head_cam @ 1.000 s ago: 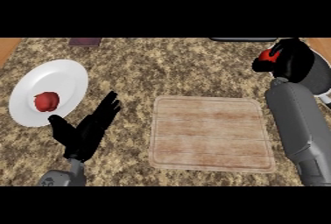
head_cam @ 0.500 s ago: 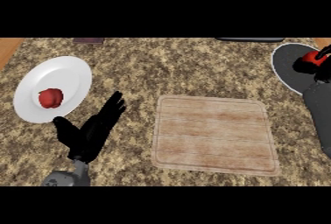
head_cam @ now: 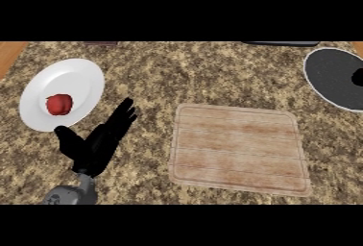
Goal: Pick the tomato from the cutting board and place it in the pan
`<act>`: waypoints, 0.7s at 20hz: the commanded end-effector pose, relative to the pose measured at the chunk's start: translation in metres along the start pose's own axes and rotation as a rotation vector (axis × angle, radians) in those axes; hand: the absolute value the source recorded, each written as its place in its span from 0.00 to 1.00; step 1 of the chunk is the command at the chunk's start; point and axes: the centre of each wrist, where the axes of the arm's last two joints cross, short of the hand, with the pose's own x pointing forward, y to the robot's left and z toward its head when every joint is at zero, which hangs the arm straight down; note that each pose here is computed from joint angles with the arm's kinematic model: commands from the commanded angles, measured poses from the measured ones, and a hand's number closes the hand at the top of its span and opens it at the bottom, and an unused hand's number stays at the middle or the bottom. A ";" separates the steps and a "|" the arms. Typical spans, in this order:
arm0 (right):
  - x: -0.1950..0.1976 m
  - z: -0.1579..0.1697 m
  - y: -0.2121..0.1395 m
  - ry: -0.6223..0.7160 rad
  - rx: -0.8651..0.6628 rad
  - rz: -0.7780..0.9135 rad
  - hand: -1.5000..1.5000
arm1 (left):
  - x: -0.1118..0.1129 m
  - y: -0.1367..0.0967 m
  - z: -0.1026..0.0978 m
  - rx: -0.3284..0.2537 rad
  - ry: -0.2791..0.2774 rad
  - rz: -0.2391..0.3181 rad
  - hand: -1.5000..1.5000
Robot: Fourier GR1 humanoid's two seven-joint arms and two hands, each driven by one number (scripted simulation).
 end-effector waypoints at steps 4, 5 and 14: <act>-0.040 -0.005 -0.004 0.187 0.236 0.147 0.00 | 0.014 -0.011 -0.005 -0.028 -0.011 -0.001 0.50; -0.047 -0.001 -0.003 0.198 0.262 0.152 0.00 | 0.006 -0.006 -0.006 -0.015 -0.016 -0.009 0.50; -0.018 -0.014 -0.008 0.171 0.155 -0.239 0.00 | 0.000 0.006 -0.004 0.005 -0.018 0.004 0.50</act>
